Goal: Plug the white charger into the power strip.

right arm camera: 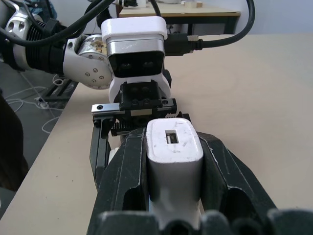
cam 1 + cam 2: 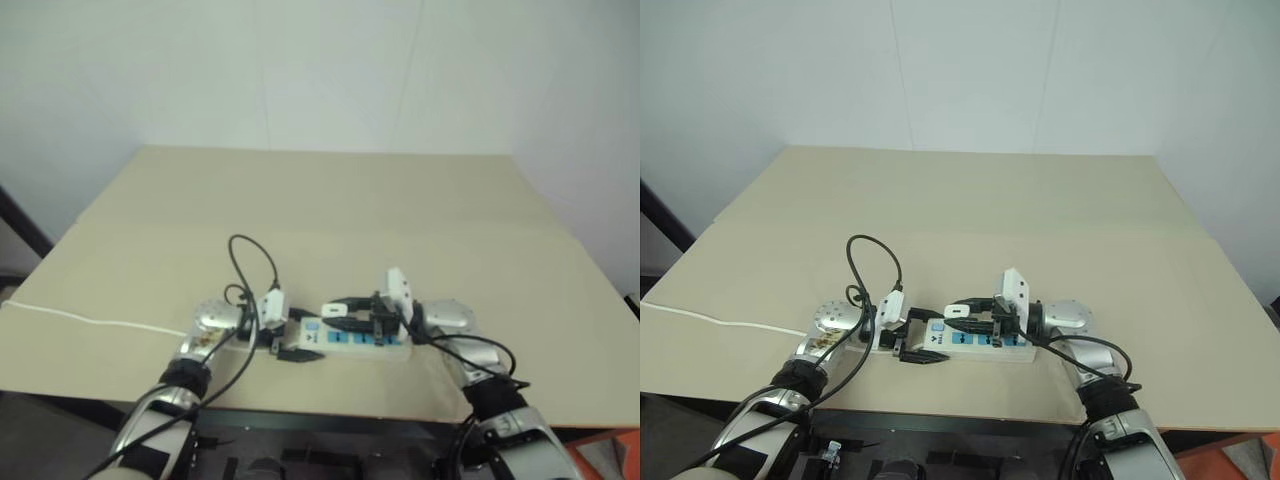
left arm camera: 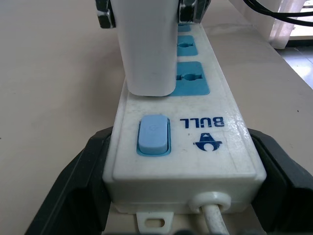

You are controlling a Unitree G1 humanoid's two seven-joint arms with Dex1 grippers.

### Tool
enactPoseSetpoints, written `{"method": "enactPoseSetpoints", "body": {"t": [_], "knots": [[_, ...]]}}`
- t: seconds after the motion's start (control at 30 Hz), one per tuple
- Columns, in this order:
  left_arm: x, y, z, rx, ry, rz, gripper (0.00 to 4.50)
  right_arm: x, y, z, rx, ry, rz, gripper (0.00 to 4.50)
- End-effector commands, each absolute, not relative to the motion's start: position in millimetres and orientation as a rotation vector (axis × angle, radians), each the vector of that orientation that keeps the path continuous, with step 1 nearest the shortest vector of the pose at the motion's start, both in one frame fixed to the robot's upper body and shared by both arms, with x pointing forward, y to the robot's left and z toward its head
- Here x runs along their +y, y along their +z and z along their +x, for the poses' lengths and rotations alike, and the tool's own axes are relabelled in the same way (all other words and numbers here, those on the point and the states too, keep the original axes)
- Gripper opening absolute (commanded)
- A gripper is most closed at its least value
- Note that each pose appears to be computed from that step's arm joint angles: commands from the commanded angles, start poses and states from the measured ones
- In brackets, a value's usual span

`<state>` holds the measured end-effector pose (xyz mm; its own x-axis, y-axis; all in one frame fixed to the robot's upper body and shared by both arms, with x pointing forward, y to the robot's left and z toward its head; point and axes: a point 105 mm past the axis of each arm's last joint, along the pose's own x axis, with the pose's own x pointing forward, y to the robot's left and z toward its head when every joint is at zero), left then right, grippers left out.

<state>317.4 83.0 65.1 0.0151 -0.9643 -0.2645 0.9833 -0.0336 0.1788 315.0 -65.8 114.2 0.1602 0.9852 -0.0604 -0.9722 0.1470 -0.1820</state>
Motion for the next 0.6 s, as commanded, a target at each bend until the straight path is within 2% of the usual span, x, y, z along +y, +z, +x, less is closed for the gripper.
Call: {"method": "enactPoseSetpoints", "body": {"t": [0.03, 0.23, 0.53, 0.6], "knots": [[91.2, 44.1, 308.3, 0.169, -1.581, 0.355, 3.32, -106.9, 67.0, 316.0, 0.181, 1.338, -0.236, 1.13], [94.3, 43.7, 308.8, 0.173, -1.568, 0.358, 3.32, -126.1, 49.6, 321.2, 0.295, 1.304, -0.289, 1.13], [95.7, 44.3, 309.5, 0.173, -1.560, 0.359, 3.32, -92.9, 57.9, 314.4, 0.263, 1.430, -0.314, 1.13], [95.9, 44.1, 309.3, 0.174, -1.560, 0.359, 3.32, -90.9, 58.5, 314.2, 0.263, 1.431, -0.320, 1.85]]}}
